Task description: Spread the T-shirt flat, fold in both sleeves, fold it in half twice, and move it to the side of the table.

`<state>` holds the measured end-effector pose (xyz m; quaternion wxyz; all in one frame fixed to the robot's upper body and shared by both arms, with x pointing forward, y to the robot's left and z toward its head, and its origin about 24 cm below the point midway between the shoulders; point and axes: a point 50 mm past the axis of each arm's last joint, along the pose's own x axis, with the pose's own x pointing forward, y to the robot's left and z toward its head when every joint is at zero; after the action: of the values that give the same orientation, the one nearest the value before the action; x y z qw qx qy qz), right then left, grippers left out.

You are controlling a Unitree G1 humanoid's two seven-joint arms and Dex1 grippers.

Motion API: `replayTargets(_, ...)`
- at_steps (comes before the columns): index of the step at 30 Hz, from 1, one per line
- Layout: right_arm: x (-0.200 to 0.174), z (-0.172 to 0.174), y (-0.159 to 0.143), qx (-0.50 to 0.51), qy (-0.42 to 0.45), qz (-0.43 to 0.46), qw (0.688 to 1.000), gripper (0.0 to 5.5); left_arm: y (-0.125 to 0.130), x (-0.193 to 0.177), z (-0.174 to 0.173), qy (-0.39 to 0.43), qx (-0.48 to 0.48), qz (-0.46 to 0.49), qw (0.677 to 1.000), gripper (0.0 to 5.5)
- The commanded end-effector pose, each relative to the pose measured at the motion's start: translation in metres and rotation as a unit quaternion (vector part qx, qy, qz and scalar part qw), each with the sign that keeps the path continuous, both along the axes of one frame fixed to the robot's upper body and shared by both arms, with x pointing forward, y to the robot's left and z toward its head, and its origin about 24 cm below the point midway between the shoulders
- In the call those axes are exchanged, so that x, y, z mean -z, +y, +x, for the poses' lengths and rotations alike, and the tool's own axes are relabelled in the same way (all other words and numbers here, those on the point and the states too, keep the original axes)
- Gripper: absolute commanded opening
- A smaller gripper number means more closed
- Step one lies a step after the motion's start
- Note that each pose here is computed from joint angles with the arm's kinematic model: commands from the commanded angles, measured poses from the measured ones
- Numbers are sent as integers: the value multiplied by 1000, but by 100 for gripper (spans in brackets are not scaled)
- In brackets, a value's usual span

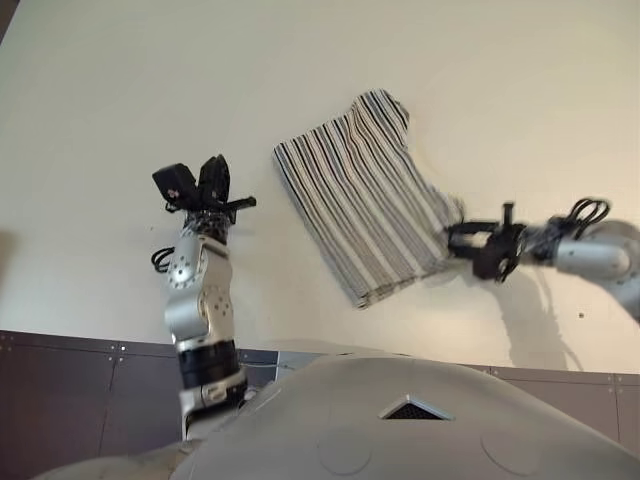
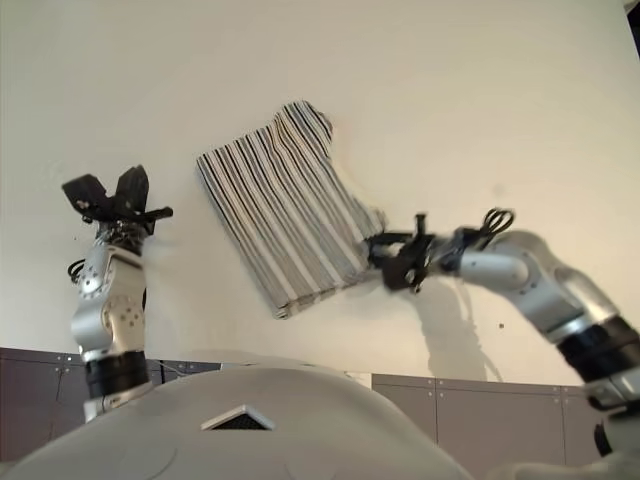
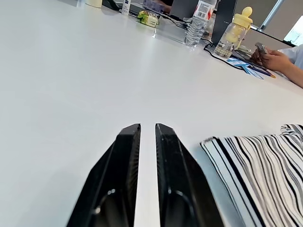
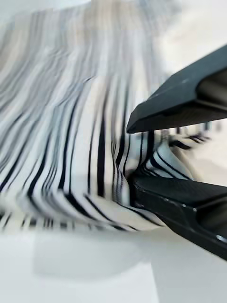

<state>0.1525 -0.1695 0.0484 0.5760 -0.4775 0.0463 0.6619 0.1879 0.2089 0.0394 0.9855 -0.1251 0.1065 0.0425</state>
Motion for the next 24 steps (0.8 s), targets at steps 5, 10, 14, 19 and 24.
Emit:
replayTargets(5,7,-28,62,15,10,-2,1000,159,-9,-27,-10,16,26,58,998,56)
replayTargets(10,-58,23,40,125,0,118,985,159,0,-37,11,-46,-13,28,998,56)
replayTargets(14,-26,49,66,221,52,171,959,159,2,-40,36,-72,-6,28,997,56)
replayTargets(19,24,58,98,348,142,158,913,159,-6,-33,46,-66,15,25,997,56)
replayTargets(24,37,71,71,440,127,112,882,159,-5,-33,57,-74,16,29,997,56)
